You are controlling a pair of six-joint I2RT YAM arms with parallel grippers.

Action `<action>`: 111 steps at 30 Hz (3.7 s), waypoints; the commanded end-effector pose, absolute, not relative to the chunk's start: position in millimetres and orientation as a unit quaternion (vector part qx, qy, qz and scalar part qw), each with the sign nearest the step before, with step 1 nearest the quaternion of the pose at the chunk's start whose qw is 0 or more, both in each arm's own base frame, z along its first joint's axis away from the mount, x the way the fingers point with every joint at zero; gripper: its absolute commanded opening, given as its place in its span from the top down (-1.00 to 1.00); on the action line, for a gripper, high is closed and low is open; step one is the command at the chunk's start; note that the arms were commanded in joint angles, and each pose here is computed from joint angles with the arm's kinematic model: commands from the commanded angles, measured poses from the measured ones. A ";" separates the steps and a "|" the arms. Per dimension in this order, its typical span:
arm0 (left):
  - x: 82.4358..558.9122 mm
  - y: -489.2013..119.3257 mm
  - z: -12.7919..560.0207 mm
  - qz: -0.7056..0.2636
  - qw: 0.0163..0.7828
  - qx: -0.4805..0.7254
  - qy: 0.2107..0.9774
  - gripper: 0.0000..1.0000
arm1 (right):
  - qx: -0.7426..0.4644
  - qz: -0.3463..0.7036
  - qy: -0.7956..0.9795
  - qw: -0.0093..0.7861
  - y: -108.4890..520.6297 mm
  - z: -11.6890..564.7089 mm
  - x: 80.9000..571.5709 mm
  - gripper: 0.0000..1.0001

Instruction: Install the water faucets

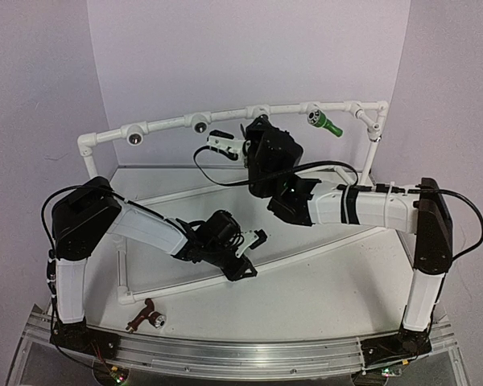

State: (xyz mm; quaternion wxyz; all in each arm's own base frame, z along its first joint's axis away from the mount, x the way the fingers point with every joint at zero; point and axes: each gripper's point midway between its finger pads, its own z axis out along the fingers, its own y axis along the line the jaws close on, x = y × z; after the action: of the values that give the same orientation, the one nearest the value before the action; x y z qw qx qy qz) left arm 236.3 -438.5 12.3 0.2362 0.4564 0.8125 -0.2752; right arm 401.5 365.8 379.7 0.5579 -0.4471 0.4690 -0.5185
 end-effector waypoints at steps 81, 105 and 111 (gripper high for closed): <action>170.1 -357.1 -88.4 -0.179 0.026 0.413 0.893 0.87 | -0.443 0.103 0.687 0.567 305.3 373.6 268.9 -0.69; 169.0 -357.9 -90.9 -0.183 0.021 0.415 0.891 0.87 | -0.696 -0.437 0.252 0.511 328.9 408.0 322.1 -0.76; 169.1 -356.3 -90.6 -0.181 0.021 0.414 0.892 0.87 | -0.703 -0.469 0.246 0.475 328.9 404.5 344.4 -0.67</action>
State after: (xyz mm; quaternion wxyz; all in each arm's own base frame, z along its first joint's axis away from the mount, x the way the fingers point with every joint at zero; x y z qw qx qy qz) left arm 234.6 -440.2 11.9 0.2335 0.4582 0.8103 -0.2811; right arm 329.3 335.8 364.3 0.4666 -0.7367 0.2498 -0.4210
